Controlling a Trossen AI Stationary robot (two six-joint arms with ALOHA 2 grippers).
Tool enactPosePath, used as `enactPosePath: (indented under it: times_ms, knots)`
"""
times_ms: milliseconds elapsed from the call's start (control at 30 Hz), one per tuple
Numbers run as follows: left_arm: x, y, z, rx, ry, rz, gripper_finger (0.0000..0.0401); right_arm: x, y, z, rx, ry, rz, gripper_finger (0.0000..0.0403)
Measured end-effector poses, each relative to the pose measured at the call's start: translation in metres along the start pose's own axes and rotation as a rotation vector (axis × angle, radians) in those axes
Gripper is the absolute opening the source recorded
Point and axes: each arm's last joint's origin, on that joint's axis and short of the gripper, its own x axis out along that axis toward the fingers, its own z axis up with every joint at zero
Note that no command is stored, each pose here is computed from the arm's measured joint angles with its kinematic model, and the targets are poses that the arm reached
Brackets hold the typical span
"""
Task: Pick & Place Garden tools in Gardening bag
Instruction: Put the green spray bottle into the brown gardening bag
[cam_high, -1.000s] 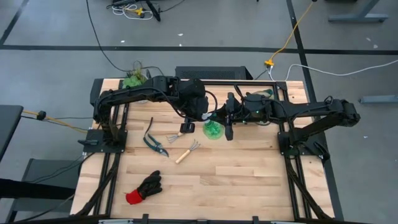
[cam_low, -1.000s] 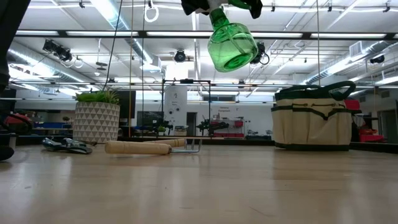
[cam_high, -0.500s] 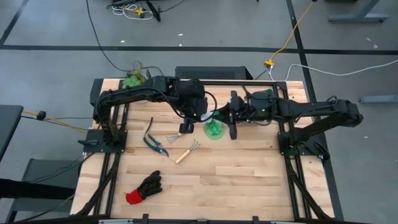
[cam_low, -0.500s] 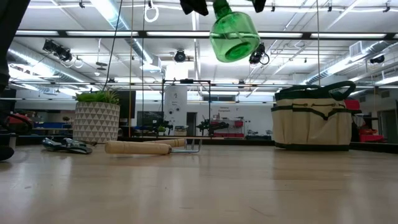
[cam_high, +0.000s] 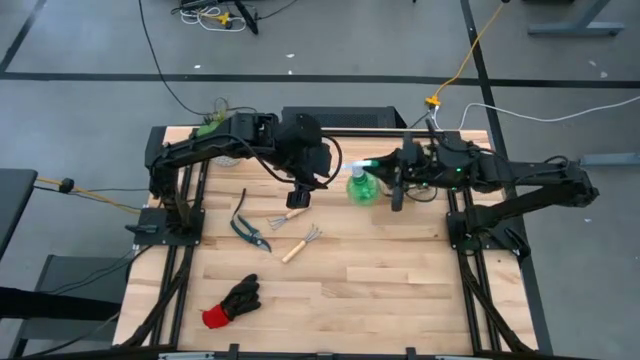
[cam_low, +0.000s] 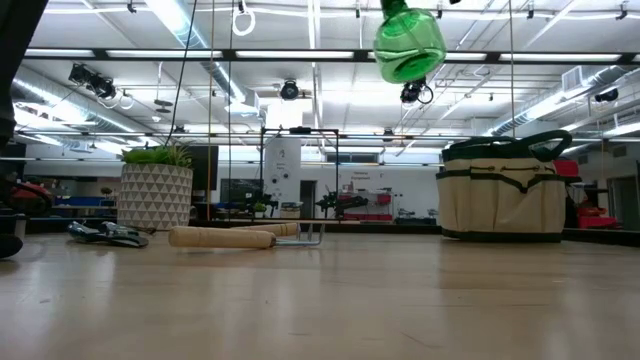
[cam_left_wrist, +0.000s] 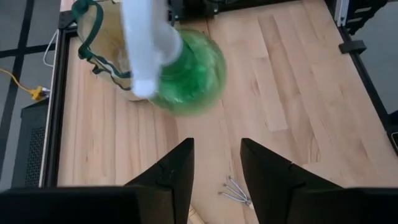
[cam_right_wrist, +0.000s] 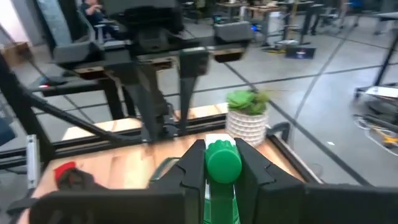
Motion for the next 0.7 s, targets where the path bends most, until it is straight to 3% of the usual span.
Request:
enactPosePath:
  times_ms: [267, 700]
  knots:
    - [-0.001, 0.000, 0.001, 0.000, -0.004, 0.001, 0.0140, -0.025, -0.011, 0.001, -0.012, 0.016, -0.180, 0.0046]
    - [-0.001, 0.000, 0.001, -0.001, -0.004, 0.001, 0.0140, -0.050, -0.021, -0.002, -0.031, 0.056, -0.374, 0.0046]
